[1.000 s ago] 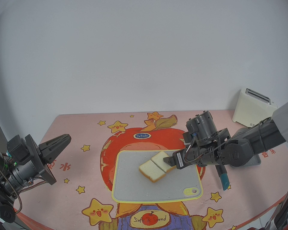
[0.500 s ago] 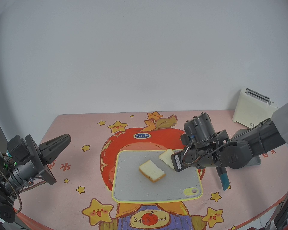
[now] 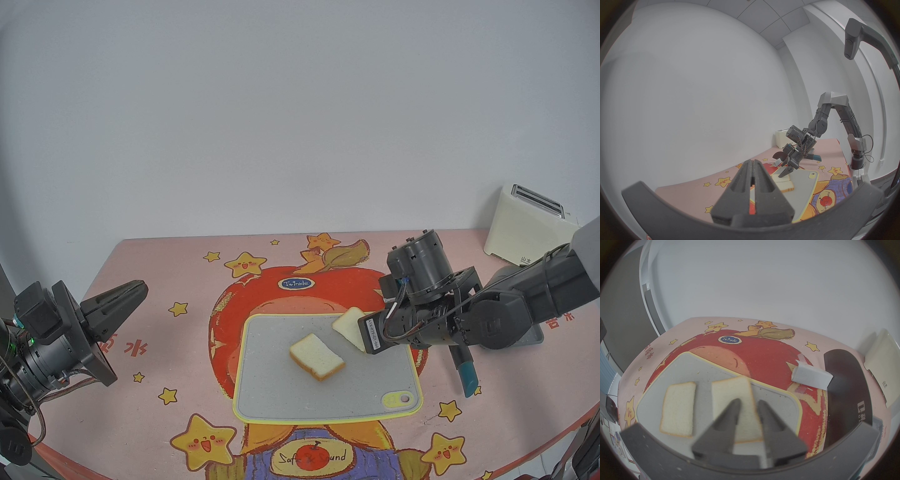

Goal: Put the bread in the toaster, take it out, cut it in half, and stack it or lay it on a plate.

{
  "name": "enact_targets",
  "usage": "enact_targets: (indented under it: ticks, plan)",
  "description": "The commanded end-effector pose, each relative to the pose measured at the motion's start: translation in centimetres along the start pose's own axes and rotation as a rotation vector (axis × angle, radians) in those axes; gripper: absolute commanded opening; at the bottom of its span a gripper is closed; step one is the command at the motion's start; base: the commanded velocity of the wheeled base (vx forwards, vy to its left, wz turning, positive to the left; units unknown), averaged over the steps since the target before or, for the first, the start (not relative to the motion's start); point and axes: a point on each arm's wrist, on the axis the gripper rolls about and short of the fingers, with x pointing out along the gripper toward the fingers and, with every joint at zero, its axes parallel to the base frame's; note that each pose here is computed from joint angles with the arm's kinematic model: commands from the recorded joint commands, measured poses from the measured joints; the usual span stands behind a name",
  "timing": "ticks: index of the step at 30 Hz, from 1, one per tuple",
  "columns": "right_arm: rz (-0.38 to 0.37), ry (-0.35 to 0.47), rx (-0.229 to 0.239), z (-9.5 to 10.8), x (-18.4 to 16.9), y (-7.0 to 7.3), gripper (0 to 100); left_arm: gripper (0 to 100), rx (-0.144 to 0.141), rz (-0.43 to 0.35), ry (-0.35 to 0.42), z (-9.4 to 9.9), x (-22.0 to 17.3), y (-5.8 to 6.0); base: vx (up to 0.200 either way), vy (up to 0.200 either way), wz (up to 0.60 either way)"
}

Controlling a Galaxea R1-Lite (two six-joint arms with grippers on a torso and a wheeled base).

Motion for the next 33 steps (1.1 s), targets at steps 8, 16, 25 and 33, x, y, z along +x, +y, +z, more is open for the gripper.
enact_targets:
  ticks: [8,16,25,33]
  plan:
    - [0.019,-0.128,0.061,1.7,-5.6,-1.1,0,0,-0.001,-0.004,-0.002,0.0,-0.1,0.0,0.0,0.0,0.0]
    - [0.054,-0.173,0.067,-0.6,-11.0,-1.5,0,0,-0.011,-0.001,0.007,-0.2,-0.2,-0.1,0.0,0.0,0.0]
    - [-0.03,-0.208,0.103,-3.6,-14.6,-4.0,0,0,-0.006,0.001,0.005,-0.1,-0.1,-0.1,0.0,0.0,0.0]
    - [-0.079,-0.251,0.131,-6.5,-17.2,-5.3,0,0,-0.008,-0.002,-0.022,0.5,0.1,0.1,0.0,0.0,0.0]
